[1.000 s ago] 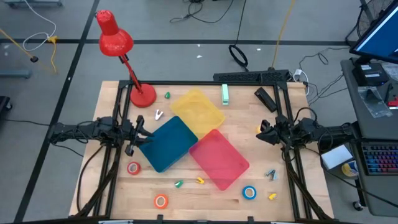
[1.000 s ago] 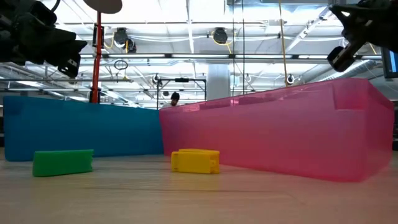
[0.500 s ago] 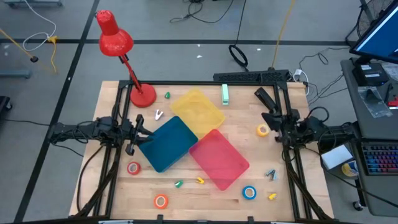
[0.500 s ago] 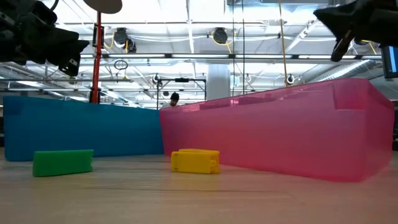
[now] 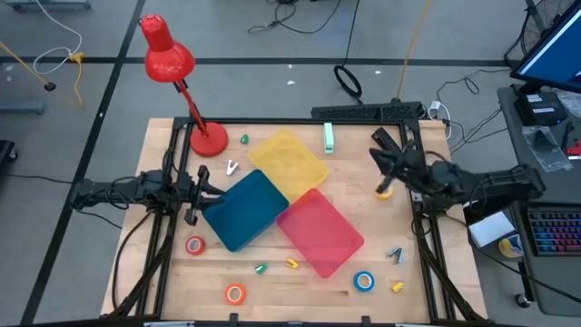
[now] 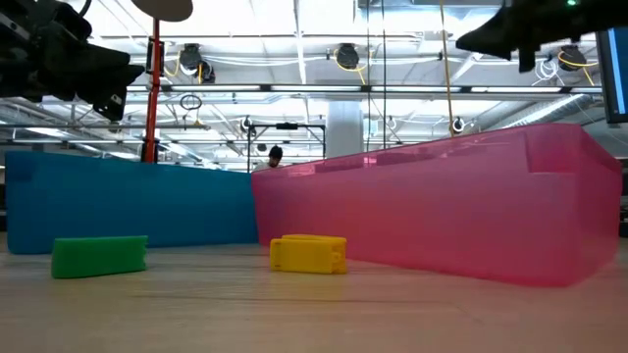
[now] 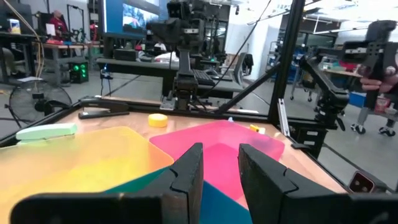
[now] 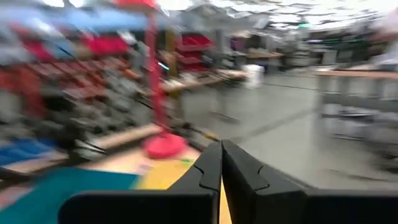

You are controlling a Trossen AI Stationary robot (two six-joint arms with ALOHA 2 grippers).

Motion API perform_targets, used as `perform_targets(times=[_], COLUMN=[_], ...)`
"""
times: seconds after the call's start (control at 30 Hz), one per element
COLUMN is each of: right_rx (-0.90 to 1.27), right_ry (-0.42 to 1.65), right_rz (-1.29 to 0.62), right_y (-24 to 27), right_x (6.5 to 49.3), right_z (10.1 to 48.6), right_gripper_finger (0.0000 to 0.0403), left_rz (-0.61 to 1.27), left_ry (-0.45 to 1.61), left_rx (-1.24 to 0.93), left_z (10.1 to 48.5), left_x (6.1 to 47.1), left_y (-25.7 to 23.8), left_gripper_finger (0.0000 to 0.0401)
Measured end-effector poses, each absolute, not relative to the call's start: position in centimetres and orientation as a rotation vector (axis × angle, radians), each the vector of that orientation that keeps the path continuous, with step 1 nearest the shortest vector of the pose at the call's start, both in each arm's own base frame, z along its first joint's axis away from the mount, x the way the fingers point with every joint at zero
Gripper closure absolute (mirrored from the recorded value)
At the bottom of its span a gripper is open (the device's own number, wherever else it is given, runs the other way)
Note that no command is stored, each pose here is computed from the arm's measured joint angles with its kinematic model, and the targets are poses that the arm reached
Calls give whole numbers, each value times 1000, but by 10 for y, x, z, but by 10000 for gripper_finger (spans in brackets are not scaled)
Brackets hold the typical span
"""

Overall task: Pick and place Stapler, Stapler remover, tape
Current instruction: Put the large black stapler into the blue bin

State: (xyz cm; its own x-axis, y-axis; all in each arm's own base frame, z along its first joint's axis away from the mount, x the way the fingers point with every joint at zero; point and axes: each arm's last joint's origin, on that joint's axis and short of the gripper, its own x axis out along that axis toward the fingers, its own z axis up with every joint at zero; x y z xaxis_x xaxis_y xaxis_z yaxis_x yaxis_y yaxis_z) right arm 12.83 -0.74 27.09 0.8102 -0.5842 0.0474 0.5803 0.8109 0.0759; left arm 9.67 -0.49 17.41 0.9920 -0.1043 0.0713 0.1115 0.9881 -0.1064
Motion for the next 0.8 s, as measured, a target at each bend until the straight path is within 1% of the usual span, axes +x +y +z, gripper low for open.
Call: perform_targets(times=[0.07,0.23,0.4,0.5,0.6,0.8], right_rx=[-10,-113,-132,-67,19,286], right_ry=[-9,70,135,155,202,313], right_rz=[-712,-930,-1058,-1104,-1103,-1077], right_y=[-9,-18,-32,-40,-49,-70], right_x=[137,158,170,172,170,160], right_z=[281,300,295,286,276,255], right_gripper_finger=[399,399,399,399,399,399], left_rz=[-109,-110,-110,-110,-110,-110], left_ry=[-72,-86,-87,-86,-87,-89], left_rx=[-110,-110,-110,-110,-110,-110], left_z=[175,176,176,176,176,177], left_x=[97,97,97,97,97,97], left_y=[-5,-5,-5,-5,-5,-5], left_gripper_finger=[297,297,297,297,297,297])
